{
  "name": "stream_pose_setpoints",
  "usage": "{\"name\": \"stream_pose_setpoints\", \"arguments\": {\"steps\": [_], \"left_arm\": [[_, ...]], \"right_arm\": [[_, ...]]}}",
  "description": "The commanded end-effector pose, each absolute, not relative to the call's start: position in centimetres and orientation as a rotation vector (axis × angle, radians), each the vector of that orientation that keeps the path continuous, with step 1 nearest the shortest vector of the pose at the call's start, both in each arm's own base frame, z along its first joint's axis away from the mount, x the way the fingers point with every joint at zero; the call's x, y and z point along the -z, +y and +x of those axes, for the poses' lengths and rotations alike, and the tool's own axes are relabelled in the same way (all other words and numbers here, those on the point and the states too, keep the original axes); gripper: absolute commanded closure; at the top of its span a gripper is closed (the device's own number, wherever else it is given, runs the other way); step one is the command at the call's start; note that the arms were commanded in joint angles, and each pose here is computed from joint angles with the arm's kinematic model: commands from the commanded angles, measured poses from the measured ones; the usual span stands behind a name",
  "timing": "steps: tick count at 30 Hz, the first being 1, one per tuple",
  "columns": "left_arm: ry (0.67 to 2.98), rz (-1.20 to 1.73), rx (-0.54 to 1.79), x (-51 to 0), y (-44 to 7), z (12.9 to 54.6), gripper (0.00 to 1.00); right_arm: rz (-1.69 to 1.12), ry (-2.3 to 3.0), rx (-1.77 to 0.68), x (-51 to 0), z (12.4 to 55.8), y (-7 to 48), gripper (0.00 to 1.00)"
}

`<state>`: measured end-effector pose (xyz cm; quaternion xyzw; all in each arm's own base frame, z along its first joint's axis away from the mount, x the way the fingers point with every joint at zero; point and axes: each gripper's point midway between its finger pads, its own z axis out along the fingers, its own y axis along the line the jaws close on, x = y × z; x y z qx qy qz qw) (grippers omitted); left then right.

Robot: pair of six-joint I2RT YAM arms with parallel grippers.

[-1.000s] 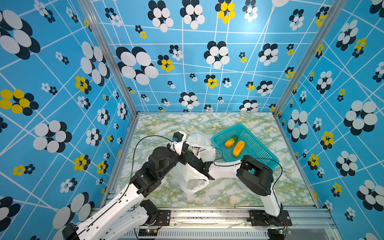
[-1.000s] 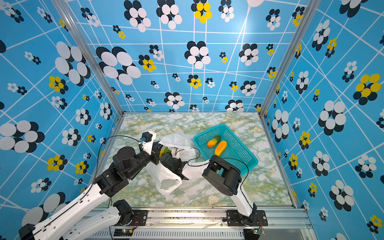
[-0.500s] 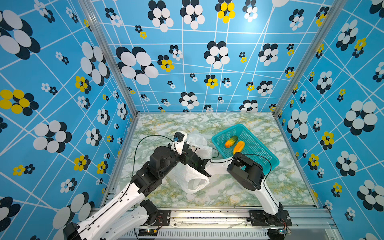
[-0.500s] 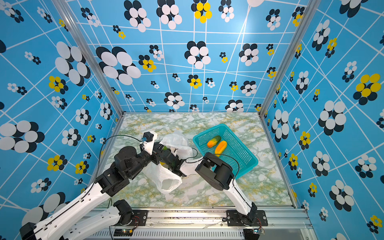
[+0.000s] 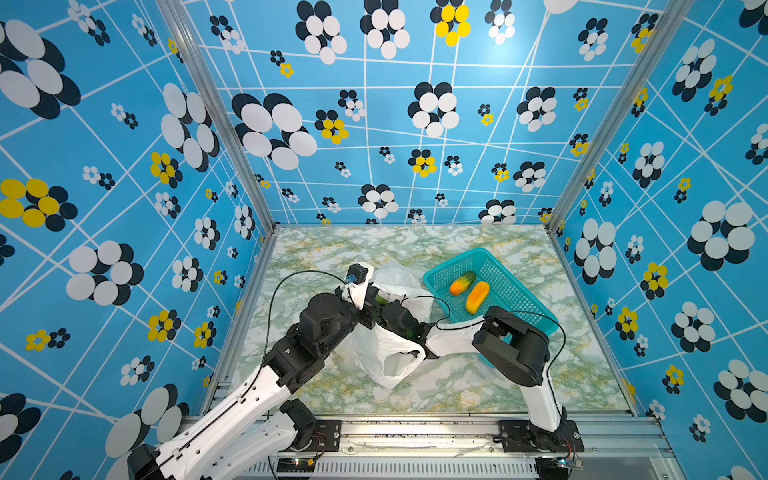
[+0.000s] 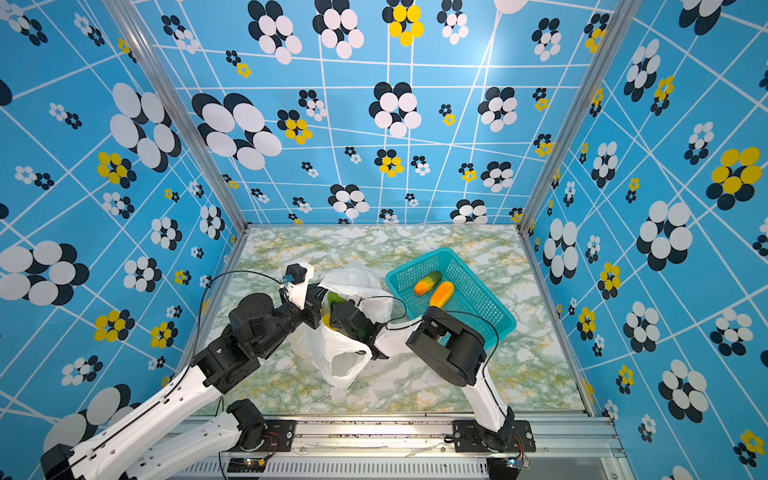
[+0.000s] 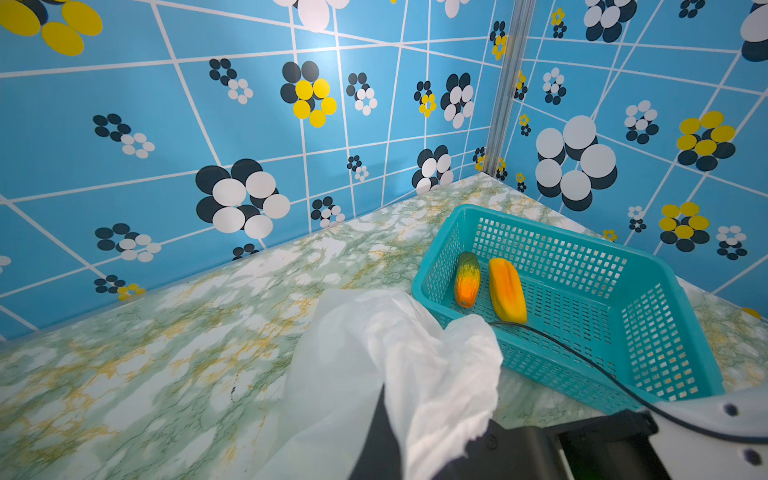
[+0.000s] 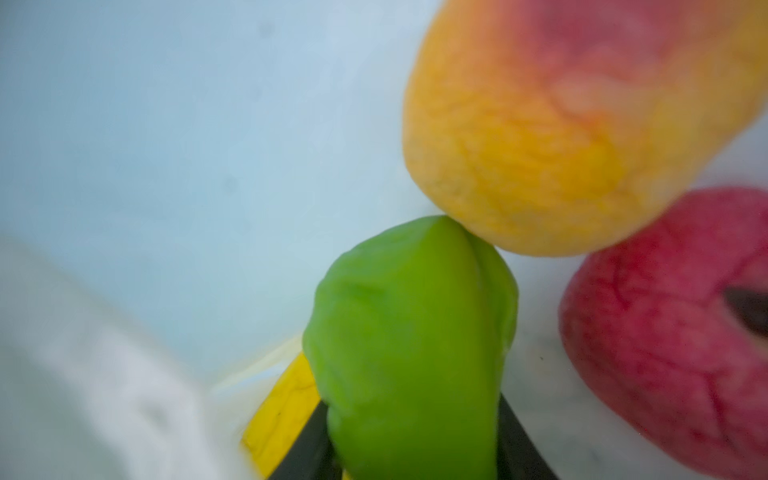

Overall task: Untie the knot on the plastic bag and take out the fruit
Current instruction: 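Grasp the green lime with the right gripper and lift it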

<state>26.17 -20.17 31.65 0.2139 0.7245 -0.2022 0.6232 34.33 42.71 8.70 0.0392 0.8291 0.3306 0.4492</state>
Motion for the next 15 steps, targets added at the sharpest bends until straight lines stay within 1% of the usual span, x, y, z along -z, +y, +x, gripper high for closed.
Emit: {"name": "stream_pose_setpoints", "arguments": {"steps": [1, 5, 8, 12, 15], "left_arm": [[1.654, 0.477, 0.446, -31.5, -20.2, 26.5, 1.00], [1.655, 0.469, 0.439, -31.6, -20.0, 26.6, 1.00], [1.649, 0.463, 0.438, -31.7, -19.9, 26.6, 1.00], [1.654, 0.459, 0.428, -31.6, -19.8, 26.8, 1.00], [1.657, 0.442, 0.413, -31.7, -19.5, 27.0, 1.00]], "right_arm": [[0.009, 1.896, -0.822, -14.6, 33.7, 42.5, 0.82], [-0.078, 1.815, -0.734, -17.6, 31.7, 41.9, 0.86], [-0.112, 1.760, -0.721, -19.3, 30.2, 41.2, 0.87], [-0.161, 1.703, -0.724, -21.1, 28.6, 40.1, 0.88], [-0.260, 1.632, -0.775, -22.3, 26.8, 40.2, 0.88]]}}
